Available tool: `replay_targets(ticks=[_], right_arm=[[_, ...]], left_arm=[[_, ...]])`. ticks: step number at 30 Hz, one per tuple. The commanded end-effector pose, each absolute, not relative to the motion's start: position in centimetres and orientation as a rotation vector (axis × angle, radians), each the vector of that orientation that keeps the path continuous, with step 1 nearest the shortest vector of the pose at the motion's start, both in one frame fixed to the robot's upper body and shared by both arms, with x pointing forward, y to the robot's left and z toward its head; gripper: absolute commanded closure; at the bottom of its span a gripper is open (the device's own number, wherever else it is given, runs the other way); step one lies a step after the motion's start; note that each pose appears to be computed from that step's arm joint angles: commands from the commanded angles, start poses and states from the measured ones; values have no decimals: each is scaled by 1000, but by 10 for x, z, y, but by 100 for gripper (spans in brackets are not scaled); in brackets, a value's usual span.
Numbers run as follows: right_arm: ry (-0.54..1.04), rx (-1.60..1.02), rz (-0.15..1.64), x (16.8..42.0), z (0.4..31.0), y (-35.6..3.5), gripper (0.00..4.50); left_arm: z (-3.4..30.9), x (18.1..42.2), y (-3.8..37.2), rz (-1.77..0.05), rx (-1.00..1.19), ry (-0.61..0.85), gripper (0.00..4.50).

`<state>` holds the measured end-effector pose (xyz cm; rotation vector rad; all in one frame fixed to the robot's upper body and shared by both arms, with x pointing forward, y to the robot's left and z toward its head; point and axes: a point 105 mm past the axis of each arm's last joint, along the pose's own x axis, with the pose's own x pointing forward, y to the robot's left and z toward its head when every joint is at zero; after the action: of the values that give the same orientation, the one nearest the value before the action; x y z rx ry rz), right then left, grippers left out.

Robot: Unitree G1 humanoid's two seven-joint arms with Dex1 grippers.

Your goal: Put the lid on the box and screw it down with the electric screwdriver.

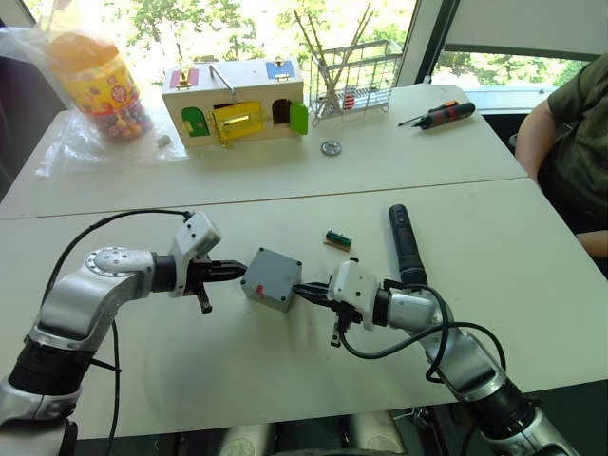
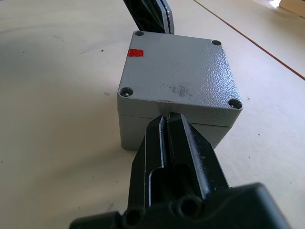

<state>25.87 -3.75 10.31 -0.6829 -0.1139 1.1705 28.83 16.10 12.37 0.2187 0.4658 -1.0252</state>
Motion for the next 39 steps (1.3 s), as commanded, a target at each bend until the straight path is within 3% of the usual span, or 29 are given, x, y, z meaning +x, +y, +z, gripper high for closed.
replay_targets(ticks=[1, 21, 39], right_arm=[[-165, -679, 1190, 257, 111, -29, 447], [-101, -680, 1163, 257, 106, -45, 447], [-110, -634, 1184, 283, 101, -24, 447]], left_arm=[[133, 287, 155, -1056, 238, 417, 450], [131, 310, 172, -954, 218, 396, 450], [105, 286, 161, -959, 167, 454, 450]])
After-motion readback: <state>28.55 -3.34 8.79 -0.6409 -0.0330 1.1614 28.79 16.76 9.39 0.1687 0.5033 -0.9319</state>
